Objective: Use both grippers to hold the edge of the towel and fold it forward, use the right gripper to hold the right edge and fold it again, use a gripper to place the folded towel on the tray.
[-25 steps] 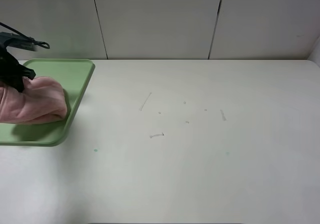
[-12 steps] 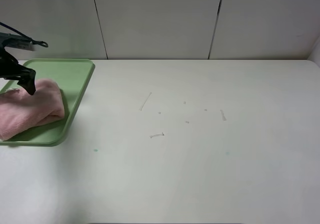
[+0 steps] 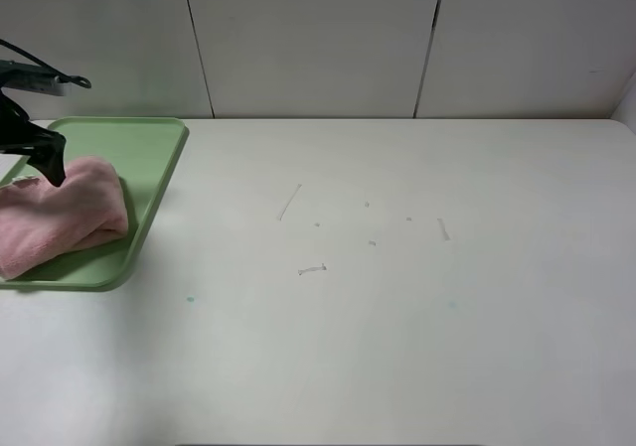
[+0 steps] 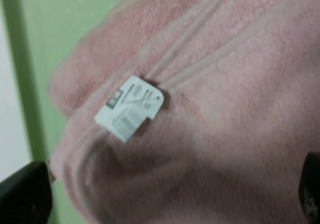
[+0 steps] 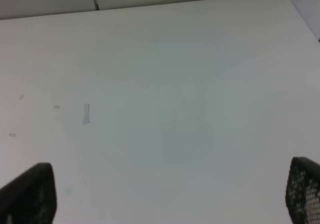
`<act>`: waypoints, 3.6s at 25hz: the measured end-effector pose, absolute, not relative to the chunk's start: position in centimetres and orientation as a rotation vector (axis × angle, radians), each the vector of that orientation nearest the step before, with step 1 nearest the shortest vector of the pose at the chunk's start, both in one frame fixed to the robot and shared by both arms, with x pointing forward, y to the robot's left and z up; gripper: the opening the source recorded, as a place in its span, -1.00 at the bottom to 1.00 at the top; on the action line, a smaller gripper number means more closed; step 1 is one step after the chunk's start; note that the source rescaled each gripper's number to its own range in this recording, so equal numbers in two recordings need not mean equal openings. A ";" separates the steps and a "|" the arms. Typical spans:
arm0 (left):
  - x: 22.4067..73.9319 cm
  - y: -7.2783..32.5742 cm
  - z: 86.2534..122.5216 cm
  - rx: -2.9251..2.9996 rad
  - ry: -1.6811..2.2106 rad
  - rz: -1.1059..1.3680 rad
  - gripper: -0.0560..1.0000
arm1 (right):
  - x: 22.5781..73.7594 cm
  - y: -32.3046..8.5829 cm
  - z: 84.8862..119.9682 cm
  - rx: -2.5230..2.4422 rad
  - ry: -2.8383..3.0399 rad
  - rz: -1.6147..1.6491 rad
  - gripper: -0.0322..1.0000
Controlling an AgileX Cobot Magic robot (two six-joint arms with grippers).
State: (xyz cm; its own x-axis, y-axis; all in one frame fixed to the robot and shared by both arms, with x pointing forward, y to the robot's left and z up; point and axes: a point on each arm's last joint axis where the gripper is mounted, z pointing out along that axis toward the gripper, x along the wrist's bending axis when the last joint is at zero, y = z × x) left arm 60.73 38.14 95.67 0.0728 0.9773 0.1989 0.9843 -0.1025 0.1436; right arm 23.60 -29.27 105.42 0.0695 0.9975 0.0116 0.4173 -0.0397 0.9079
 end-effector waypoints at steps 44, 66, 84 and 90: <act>33.6 30.6 102.6 -2.487 -2.248 -0.517 1.00 | 23.6 -29.3 105.4 1.570 1.454 0.943 1.00; 23.8 29.6 104.3 -3.008 -2.093 -1.149 1.00 | 23.6 -29.3 105.4 1.570 1.454 0.943 1.00; 22.8 29.7 104.0 -3.011 -2.144 -1.223 1.00 | 23.6 -29.3 105.4 1.570 1.454 0.943 1.00; 22.8 29.7 104.0 -2.976 -2.237 -1.192 1.00 | 23.6 -29.3 105.4 1.570 1.454 0.943 1.00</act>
State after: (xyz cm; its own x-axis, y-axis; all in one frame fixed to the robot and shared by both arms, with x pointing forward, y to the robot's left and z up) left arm 22.78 29.72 104.02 0.2770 0.9609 0.0018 0.5375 -0.1565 0.8287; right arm 23.60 -29.27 105.42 0.0695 0.9975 0.0116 0.4173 -0.0397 0.9079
